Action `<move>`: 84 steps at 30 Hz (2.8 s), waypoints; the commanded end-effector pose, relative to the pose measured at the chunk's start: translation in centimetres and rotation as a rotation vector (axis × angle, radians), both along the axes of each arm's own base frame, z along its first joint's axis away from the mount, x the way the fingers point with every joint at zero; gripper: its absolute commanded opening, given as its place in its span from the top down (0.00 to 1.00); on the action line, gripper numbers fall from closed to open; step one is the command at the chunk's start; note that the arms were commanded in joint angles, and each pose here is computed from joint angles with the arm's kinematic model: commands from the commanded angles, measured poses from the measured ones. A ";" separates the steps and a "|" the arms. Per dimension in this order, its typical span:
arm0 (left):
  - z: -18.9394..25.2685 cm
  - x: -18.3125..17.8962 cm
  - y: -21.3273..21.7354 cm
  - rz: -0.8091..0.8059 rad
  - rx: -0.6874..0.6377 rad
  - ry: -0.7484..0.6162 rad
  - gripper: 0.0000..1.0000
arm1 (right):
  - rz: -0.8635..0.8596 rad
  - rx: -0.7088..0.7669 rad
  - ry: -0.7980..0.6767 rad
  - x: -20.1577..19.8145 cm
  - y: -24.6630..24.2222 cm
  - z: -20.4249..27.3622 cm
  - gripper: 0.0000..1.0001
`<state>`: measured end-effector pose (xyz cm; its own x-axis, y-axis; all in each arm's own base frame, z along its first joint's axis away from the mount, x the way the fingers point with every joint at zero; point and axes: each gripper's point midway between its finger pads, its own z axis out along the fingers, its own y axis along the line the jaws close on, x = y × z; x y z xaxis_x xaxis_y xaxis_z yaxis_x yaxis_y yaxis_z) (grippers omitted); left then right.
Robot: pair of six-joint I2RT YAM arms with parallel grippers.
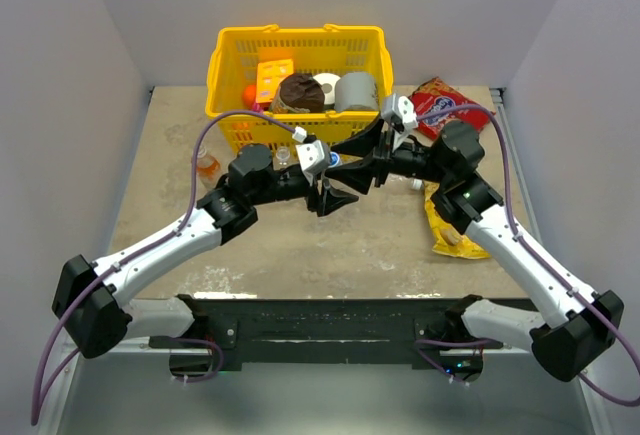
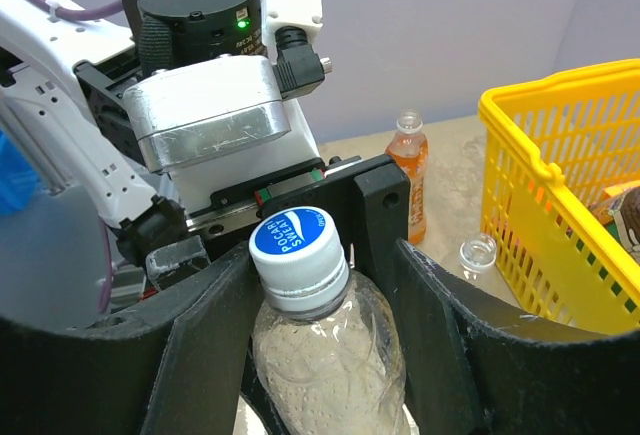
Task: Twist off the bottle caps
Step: Unscrew the bottle cap from the plastic bottle.
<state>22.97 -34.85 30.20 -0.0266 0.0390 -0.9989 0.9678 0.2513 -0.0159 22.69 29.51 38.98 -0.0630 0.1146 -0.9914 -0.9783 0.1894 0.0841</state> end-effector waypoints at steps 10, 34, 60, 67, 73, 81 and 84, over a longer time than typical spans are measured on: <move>1.1 0.4 -0.3 0.001 -0.027 -0.019 0.68 | -0.050 0.046 -0.096 -0.2 0.0 1.8 0.41; 1.5 -6.6 -1.2 -0.454 0.001 -0.033 0.68 | 0.299 -0.038 0.002 -3.8 -0.1 0.0 1.00; 2.4 -3.3 -0.7 -0.221 -0.013 -0.061 0.68 | 0.061 -0.026 -0.045 -2.3 -2.9 2.1 0.27; 2.6 0.0 0.3 -0.004 -0.013 -0.064 0.68 | -0.144 0.017 -0.102 -0.6 -4.5 3.7 0.21; 2.0 1.1 0.4 0.054 -0.001 -0.015 0.68 | -0.204 0.049 -0.139 -0.6 -4.0 4.4 0.32; 1.5 1.4 0.2 0.062 0.008 0.001 0.68 | -0.182 0.029 -0.134 -0.7 -2.4 3.8 0.45; 1.5 1.3 0.1 0.056 0.009 0.002 0.69 | -0.172 0.024 -0.131 -0.6 -1.9 3.5 0.46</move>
